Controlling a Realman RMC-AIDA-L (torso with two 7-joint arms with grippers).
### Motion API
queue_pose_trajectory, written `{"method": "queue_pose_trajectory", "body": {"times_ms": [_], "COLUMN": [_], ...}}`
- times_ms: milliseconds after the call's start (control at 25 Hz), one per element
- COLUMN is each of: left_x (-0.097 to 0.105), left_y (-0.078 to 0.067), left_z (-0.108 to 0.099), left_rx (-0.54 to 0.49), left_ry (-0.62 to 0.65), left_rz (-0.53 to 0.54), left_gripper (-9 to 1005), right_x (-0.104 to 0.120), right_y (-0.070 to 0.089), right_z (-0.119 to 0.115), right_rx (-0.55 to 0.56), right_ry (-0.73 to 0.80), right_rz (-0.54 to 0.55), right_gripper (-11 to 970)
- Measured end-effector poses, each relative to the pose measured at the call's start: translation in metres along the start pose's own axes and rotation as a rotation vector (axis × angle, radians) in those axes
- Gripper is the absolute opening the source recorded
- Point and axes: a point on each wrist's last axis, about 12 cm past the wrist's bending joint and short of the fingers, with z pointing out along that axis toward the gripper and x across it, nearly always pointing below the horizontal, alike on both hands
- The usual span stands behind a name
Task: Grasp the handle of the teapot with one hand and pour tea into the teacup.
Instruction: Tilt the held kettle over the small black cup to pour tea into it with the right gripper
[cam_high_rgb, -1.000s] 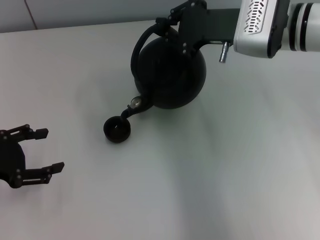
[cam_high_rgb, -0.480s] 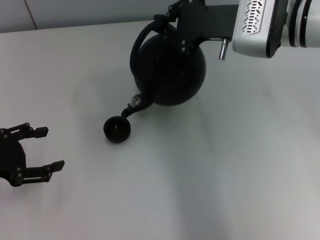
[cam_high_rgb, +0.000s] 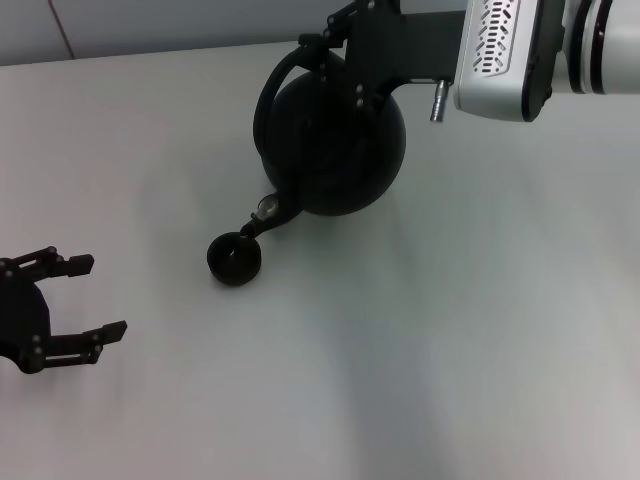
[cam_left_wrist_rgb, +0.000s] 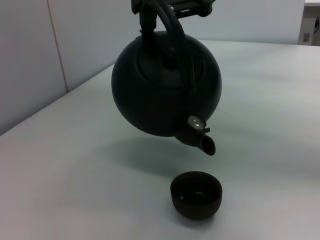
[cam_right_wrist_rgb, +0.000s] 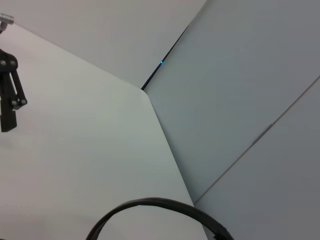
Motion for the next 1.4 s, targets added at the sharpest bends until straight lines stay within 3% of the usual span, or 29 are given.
{"method": "queue_pose_trajectory", "body": {"times_ms": [1400], "left_x": [0.001], "left_y": [-0.002], "left_z": [0.001], "left_rx": [0.001], "left_ry": [-0.003], "left_rz": [-0.006], "left_gripper": [870], "right_x": [-0.014], "right_y": [-0.01], "right_z": [0.006], "right_rx": [0.016], "right_ry": [0.025], "right_rz": [-0.114], "right_gripper": [103]}}
